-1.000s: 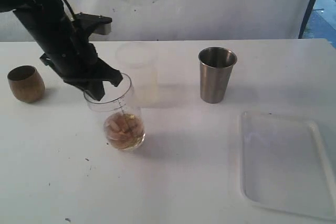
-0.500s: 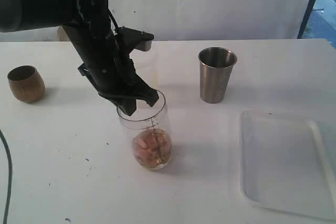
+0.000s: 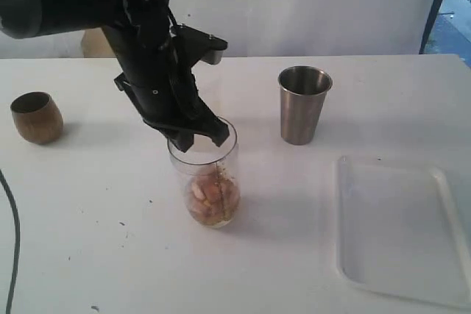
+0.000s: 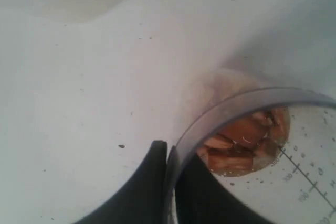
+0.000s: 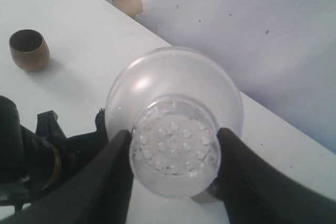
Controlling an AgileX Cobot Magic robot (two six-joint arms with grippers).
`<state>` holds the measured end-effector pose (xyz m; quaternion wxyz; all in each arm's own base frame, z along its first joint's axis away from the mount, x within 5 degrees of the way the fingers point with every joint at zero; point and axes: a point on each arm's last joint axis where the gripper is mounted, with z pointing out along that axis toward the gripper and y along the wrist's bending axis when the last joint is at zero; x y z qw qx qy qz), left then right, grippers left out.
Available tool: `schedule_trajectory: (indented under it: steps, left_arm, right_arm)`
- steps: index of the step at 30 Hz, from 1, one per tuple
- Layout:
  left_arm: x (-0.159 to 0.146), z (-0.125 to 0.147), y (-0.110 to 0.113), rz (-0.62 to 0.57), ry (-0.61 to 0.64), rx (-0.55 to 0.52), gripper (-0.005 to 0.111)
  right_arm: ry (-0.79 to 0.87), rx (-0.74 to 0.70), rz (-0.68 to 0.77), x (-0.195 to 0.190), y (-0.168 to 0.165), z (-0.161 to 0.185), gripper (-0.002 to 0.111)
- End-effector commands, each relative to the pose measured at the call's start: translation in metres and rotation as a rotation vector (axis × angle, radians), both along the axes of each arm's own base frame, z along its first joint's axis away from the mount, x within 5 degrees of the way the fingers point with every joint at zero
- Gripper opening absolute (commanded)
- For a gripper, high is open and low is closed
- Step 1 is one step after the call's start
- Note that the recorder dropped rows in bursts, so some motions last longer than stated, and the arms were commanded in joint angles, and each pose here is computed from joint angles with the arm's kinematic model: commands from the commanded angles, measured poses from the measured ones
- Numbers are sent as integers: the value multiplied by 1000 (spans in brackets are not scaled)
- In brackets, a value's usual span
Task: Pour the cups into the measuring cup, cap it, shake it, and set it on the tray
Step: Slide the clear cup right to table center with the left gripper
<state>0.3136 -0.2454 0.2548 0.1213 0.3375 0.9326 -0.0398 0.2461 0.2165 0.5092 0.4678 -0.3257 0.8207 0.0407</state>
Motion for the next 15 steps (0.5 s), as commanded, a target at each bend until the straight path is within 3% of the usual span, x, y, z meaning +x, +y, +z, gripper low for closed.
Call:
schedule_trajectory:
  steps: [1,15]
  left_arm:
    - [-2,0,-13,-16,-17,-24,0]
    - [-1,-5,-15,-34,-26,6,0]
  right_arm:
    - [-10,8,-9,0,-5,3,0]
    - [-7,11,-6,0,-4,3,0]
